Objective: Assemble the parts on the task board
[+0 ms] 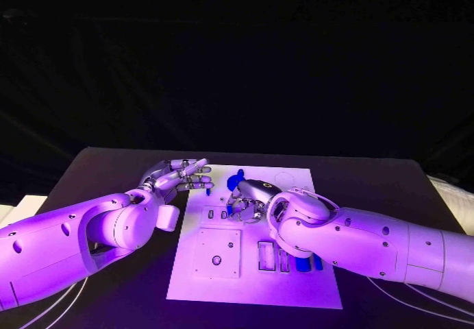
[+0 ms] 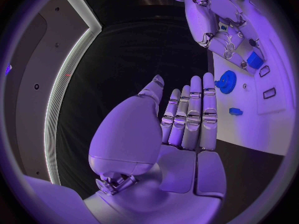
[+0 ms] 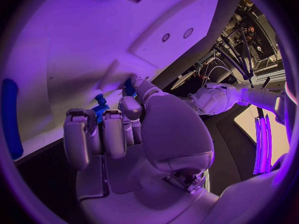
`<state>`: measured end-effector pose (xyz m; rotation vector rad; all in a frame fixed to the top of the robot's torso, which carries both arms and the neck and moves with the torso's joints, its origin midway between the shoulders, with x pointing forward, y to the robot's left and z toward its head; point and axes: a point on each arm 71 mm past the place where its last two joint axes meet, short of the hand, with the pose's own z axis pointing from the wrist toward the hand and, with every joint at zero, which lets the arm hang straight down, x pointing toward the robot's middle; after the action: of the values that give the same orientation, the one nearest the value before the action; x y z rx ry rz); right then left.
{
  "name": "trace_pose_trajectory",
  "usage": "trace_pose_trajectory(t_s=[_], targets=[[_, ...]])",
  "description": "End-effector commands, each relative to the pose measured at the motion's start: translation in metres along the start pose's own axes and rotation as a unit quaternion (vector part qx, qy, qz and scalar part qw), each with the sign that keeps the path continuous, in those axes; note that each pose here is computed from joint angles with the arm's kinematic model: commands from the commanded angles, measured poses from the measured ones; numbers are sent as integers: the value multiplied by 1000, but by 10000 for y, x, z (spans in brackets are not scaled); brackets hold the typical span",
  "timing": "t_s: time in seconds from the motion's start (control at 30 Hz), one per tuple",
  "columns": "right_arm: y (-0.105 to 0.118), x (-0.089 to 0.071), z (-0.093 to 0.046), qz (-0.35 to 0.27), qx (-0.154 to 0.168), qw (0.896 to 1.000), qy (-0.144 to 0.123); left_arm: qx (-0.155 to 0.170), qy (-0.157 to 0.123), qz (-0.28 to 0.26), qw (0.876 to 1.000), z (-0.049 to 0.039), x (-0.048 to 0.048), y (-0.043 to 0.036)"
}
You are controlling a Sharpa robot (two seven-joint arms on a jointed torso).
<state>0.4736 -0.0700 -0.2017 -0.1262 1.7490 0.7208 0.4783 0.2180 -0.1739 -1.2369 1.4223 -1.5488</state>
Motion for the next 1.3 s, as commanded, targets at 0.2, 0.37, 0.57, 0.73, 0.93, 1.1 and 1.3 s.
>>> trace_pose_trajectory(t_s=[0.2, 0.37, 0.57, 0.73, 0.93, 1.1, 1.3], targets=[[-45, 87, -25, -25, 11, 999, 27, 3, 12, -2, 1000, 2, 34, -10], [-50, 104, -39, -33, 13, 999, 36, 3, 12, -2, 1000, 2, 30, -10], [-29, 116, -49, -39, 10, 998, 41, 2, 12, -2, 1000, 4, 30, -8], [-11, 122, -53, -41, 7, 998, 42, 2, 12, -2, 1000, 5, 31, -7], [-16, 102, -51, -44, 8, 999, 27, 1, 13, -2, 1000, 6, 32, -6], [-26, 75, -50, -47, 10, 999, 7, 0, 13, -3, 1000, 7, 33, -4], [-21, 66, -53, -46, 9, 999, -3, -1, 14, -3, 1000, 8, 32, -2]])
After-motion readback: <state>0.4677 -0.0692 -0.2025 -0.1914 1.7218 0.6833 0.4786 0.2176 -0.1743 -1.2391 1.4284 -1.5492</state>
